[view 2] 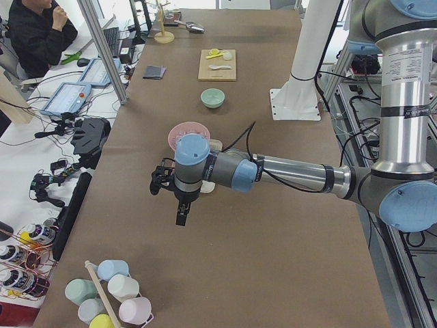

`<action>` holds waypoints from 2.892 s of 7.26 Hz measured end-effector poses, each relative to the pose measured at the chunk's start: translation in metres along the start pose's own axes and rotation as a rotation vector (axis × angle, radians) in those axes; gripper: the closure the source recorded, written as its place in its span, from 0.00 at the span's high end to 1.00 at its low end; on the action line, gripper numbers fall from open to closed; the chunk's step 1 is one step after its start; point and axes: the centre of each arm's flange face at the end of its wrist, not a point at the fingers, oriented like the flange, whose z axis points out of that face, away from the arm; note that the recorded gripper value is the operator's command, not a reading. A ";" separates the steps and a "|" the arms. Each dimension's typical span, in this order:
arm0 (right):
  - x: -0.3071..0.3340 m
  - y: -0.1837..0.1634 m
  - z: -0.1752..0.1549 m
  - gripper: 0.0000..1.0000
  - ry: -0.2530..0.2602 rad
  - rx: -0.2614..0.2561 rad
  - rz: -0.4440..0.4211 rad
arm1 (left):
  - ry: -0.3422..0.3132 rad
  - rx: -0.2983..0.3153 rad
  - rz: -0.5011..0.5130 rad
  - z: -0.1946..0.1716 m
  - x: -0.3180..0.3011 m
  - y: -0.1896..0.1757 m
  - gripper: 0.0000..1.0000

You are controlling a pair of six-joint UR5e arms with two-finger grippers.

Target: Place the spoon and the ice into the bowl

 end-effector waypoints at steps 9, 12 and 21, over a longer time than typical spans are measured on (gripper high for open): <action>-0.002 -0.003 0.000 1.00 0.007 -0.001 -0.004 | 0.006 0.059 0.065 -0.022 0.032 -0.030 0.98; -0.010 -0.011 0.001 1.00 -0.003 -0.002 -0.021 | 0.084 0.090 0.130 -0.033 0.116 -0.066 0.98; -0.026 -0.070 0.015 1.00 -0.144 0.007 -0.061 | 0.007 0.164 -0.240 0.026 0.330 -0.094 0.97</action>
